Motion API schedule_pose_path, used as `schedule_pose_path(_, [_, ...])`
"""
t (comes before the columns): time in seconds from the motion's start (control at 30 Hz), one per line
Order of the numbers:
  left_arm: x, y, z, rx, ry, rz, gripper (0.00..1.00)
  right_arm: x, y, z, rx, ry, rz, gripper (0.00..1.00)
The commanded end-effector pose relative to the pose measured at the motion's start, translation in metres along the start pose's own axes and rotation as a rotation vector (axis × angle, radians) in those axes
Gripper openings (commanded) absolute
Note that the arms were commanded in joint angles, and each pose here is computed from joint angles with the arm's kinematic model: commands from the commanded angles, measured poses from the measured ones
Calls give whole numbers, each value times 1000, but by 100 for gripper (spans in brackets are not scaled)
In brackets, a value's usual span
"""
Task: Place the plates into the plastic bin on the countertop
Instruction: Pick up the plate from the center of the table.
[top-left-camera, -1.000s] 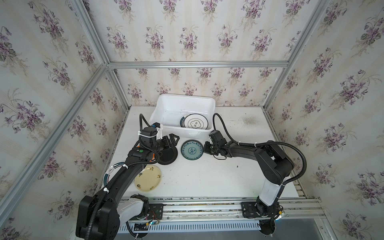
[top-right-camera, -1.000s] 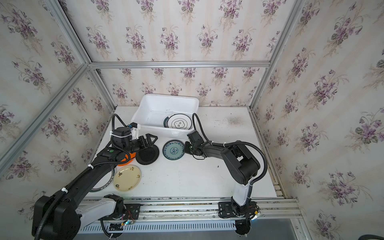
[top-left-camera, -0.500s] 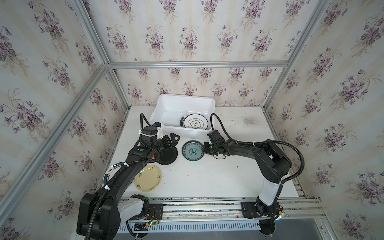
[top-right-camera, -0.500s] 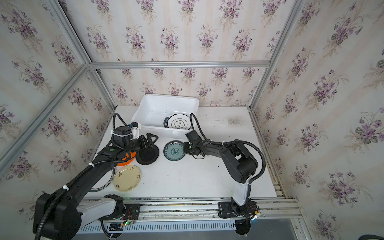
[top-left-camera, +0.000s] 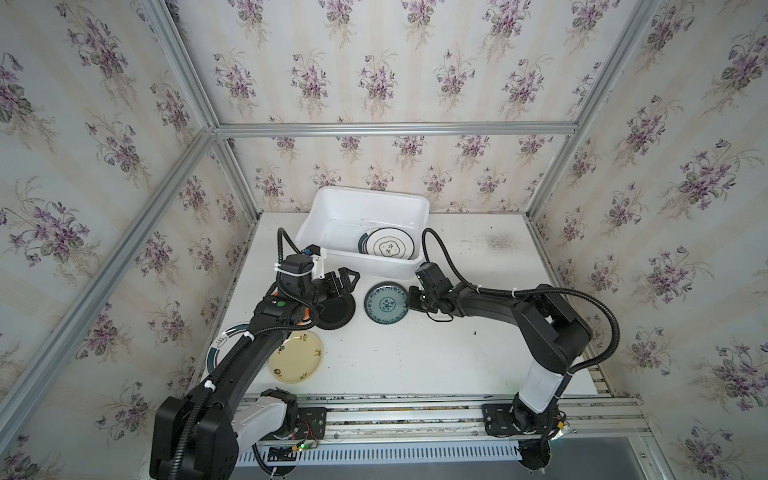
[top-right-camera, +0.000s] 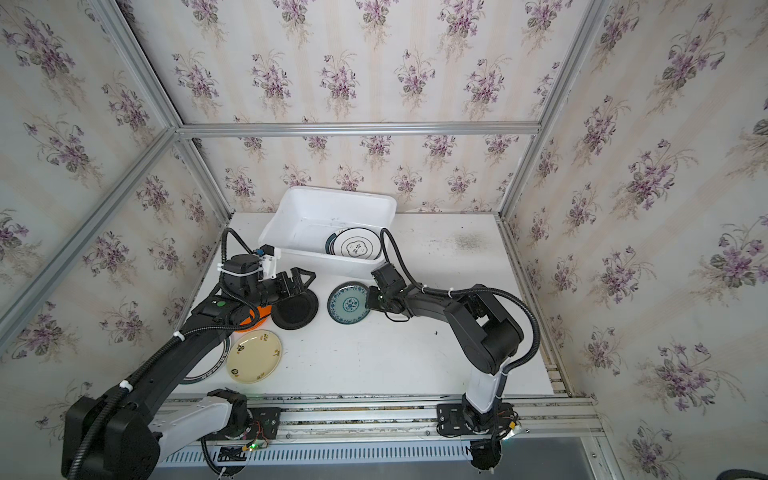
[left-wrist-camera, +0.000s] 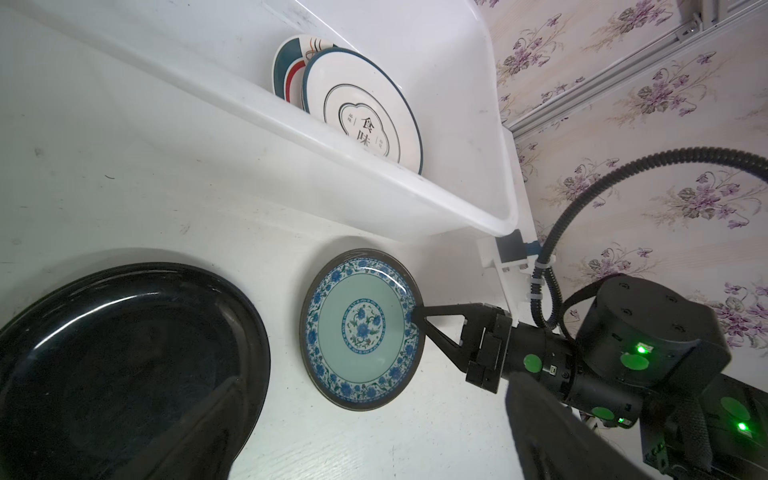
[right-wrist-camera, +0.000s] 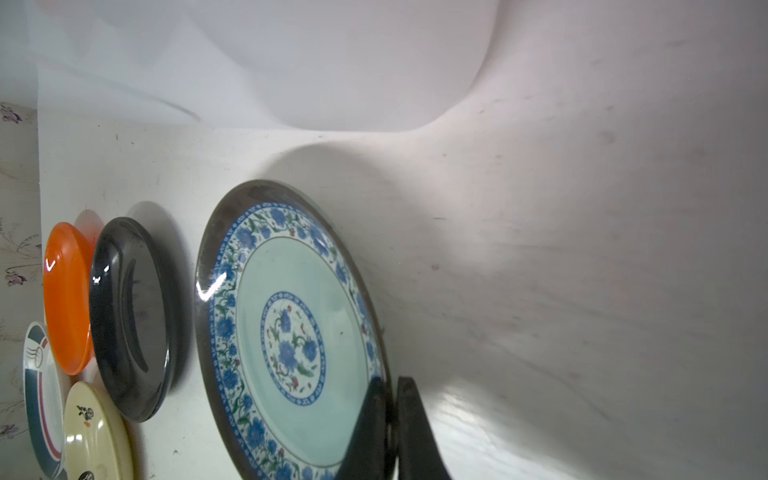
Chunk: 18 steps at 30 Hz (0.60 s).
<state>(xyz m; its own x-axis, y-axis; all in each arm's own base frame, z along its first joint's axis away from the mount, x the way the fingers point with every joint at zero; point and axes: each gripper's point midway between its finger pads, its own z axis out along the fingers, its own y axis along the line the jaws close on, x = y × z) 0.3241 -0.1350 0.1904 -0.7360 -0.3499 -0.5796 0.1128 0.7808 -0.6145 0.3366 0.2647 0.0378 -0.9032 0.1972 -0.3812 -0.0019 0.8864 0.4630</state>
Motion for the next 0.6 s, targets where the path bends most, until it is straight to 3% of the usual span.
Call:
schedule_pose_path(0.0, [-4,-5,-2,21,-18,3,100,-5,-12,-9,50,-57,-6,0])
schedule_pose_path(0.3, [3,-14,-8,45,-23,14,100,6,-21,-33,25,-89,30,0])
schedule_pose_path(0.57, [17,-26,-9,50,-22,39,100,13,-25,-75,-41,-154,74,0])
